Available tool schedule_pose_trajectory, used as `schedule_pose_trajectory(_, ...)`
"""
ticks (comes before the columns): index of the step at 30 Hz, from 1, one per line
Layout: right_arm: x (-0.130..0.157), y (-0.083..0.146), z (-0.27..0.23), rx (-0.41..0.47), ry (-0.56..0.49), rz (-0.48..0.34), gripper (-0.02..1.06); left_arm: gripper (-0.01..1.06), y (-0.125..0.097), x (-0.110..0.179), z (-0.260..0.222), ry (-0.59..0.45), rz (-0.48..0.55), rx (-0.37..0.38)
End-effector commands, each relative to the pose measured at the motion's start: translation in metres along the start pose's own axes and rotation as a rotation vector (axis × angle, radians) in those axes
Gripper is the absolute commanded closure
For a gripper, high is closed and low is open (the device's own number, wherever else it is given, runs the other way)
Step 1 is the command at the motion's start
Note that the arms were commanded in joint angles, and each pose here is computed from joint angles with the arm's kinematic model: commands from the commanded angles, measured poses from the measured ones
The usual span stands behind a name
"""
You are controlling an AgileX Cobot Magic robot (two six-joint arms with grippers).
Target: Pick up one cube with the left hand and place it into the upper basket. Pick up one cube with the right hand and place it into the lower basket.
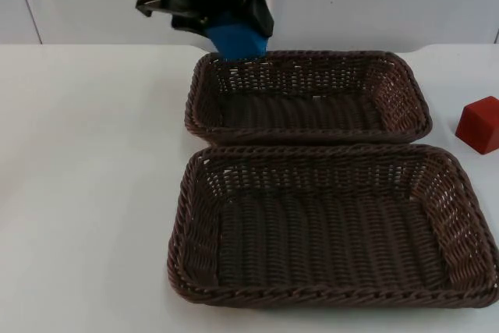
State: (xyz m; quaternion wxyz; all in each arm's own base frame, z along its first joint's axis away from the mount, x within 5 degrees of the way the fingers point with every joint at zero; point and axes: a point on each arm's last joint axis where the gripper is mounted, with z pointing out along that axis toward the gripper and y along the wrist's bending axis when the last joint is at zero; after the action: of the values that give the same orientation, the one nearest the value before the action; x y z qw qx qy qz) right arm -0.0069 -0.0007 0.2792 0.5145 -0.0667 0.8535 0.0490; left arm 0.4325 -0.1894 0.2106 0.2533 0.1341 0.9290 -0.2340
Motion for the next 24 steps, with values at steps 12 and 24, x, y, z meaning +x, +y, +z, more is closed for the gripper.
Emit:
schedule_pose_trajectory(12, 0.0, 0.0, -0.001, 0.006, -0.008, 0.002, -0.01, 1.05, -0.005, -0.018, 0.053, -0.014, 0.025, 0.026)
schedule_pose_trajectory(24, 0.0, 0.0, -0.001, 0.01, -0.008, 0.001, -0.01, 1.05, 0.013, -0.007, 0.091, -0.003, 0.024, 0.0)
